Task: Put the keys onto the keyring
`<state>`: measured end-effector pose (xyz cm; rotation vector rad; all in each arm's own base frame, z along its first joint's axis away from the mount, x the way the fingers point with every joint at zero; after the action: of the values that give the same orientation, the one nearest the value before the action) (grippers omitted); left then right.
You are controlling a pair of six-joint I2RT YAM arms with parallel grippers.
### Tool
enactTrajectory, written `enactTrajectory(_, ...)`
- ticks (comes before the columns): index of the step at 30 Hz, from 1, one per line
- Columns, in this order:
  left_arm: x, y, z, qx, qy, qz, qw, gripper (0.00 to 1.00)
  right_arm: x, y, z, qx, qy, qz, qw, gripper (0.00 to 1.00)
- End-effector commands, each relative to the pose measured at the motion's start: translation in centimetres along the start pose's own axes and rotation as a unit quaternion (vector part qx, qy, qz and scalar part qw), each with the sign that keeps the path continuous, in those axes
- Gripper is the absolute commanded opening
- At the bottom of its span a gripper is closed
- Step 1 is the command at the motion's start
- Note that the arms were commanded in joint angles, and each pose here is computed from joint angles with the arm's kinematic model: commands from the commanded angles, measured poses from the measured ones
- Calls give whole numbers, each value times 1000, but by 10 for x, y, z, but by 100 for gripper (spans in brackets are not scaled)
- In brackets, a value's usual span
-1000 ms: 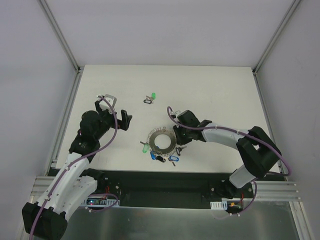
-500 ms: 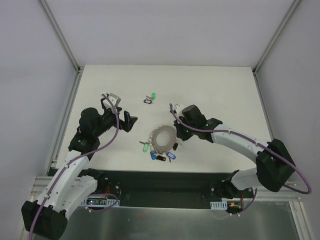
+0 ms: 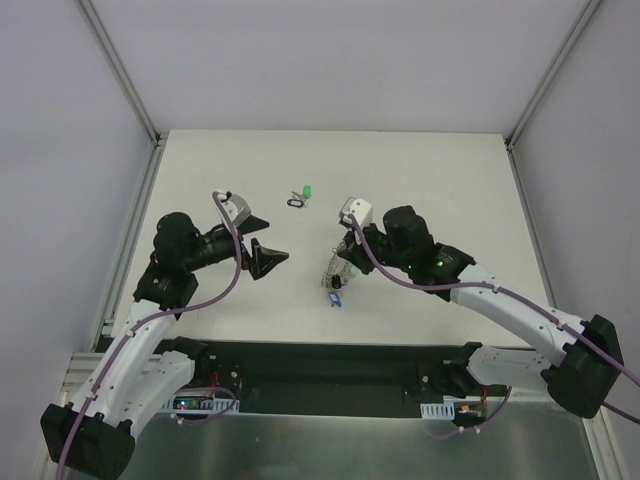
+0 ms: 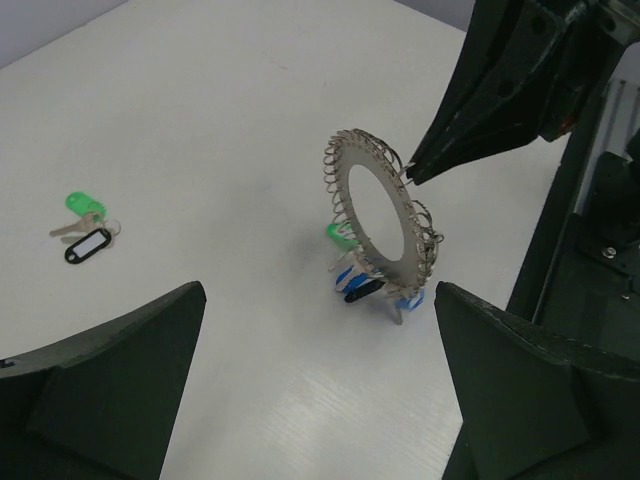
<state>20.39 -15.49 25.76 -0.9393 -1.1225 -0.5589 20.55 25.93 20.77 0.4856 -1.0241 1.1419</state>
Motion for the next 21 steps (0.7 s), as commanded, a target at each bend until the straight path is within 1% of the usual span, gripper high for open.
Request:
enactTrajectory(1,17,-30,-3,-104,-10,-11,995,99,68,1,21,14,-155,58,986,1)
enactTrajectory(2,22,-32,-4,-115,-17,-14,993,99,73,3,25,20,-166,61,984,1)
enactTrajectory(4,23,-32,-9,-125,-12,18,992,99,79,9,27,39,-188,65,979,1)
enactTrajectory(5,23,-34,-11,-136,-11,23,990,99,81,10,28,44,-194,67,978,1)
enactTrajectory(9,28,-39,-17,-158,-2,43,986,99,86,20,30,82,-208,72,972,1)
enactTrajectory(14,25,-55,-19,-194,-2,2,981,99,91,29,35,113,-223,77,965,1)
enactTrajectory(16,20,-61,-20,-213,3,-15,977,93,91,32,36,124,-226,79,963,1)
enactTrajectory(17,19,-63,-21,-219,6,-19,976,86,90,33,36,127,-226,81,962,1)
enactTrajectory(19,16,-67,-22,-233,12,-25,972,80,89,35,36,135,-226,82,961,1)
enactTrajectory(20,16,-68,-22,-238,13,-29,971,71,89,37,35,139,-225,82,961,1)
enactTrajectory(21,15,-68,-24,-242,16,-31,970,66,88,38,36,145,-225,84,960,1)
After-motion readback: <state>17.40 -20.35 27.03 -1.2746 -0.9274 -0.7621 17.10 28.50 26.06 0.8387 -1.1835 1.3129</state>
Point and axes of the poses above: each gripper's point midway between its finger pads, its own z axis back along the fingers, its own y axis along the line the jaws close on, x = y × z, the point moved 4 cm from there along z, back along the fingers, and after that the axes turned 12 degrees about z, right-handed, at the moved point
